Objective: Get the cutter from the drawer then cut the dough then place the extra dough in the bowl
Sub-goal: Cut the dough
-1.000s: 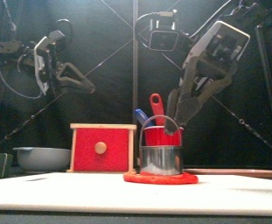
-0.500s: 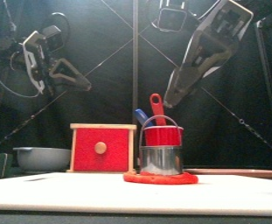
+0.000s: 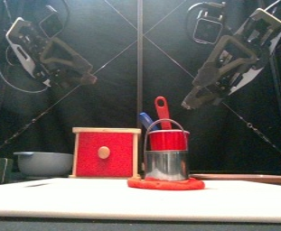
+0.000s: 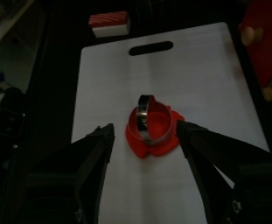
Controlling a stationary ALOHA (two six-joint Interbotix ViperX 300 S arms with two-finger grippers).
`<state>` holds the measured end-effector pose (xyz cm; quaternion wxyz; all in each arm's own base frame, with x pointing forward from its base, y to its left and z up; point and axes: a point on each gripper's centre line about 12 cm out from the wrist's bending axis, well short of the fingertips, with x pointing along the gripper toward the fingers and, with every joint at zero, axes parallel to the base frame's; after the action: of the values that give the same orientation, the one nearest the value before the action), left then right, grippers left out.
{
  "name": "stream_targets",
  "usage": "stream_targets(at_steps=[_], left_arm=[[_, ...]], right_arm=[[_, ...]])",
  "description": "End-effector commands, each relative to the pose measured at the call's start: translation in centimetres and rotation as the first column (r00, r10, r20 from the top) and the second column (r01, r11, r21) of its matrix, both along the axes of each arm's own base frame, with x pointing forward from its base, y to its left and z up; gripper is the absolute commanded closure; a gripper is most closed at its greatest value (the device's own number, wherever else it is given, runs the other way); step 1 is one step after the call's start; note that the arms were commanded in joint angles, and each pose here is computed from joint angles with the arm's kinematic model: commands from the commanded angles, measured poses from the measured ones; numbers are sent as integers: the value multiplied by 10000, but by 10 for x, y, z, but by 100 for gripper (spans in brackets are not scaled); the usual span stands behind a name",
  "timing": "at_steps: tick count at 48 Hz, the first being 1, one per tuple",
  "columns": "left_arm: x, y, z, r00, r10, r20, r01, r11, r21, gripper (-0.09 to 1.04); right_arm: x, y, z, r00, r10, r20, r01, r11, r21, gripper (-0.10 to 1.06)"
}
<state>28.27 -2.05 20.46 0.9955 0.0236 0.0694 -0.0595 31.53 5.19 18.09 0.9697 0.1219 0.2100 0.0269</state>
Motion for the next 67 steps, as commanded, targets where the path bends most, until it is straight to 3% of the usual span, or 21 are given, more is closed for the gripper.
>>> stream_targets(at_steps=[1,13,21,27,32,38,40,44,46,51,58,67], left_arm=[[11,-4,1,9985,-225,496,221,9997,81,17],[33,-13,-30,9970,-520,569,527,9986,-110,17],[46,-19,-44,9966,-711,425,718,9973,-160,17],[54,-23,-50,9964,-790,302,795,9967,-167,17],[58,-25,-49,9958,-849,349,855,9962,-159,17],[59,-27,-47,9948,-901,468,911,9957,-196,17],[60,-27,-49,9952,-874,451,885,9958,-230,17],[62,-28,-55,9958,-853,340,862,9959,-282,17],[64,-28,-57,9959,-858,296,867,9959,-277,17],[72,-31,-65,9956,-912,205,917,9954,-270,17],[80,-32,-76,9956,-940,5,940,9953,-253,17],[82,-35,-84,9954,-936,-195,930,9952,-298,16]], right_arm=[[0,9,5,9972,-101,742,77,9994,328,6],[1,22,-22,9966,-716,412,674,9931,960,6],[0,29,-39,9913,-1290,252,1248,9840,1275,6],[-5,34,-48,9858,-1648,325,1613,9828,902,6],[-7,34,-47,9767,-2110,392,2090,9767,497,6],[-5,43,-43,9697,-2346,681,2369,9712,-272,6],[-5,44,-43,9660,-2493,687,2530,9661,-510,6],[-4,46,-45,9550,-2895,654,2947,9510,-938,6],[-3,48,-46,9523,-2985,633,3038,9470,-1046,6],[5,58,-43,9551,-2864,766,2937,9490,-1148,6],[13,60,-47,9524,-2940,808,3025,9443,-1292,6],[15,60,-47,9515,-2963,831,3050,9437,-1282,6]])
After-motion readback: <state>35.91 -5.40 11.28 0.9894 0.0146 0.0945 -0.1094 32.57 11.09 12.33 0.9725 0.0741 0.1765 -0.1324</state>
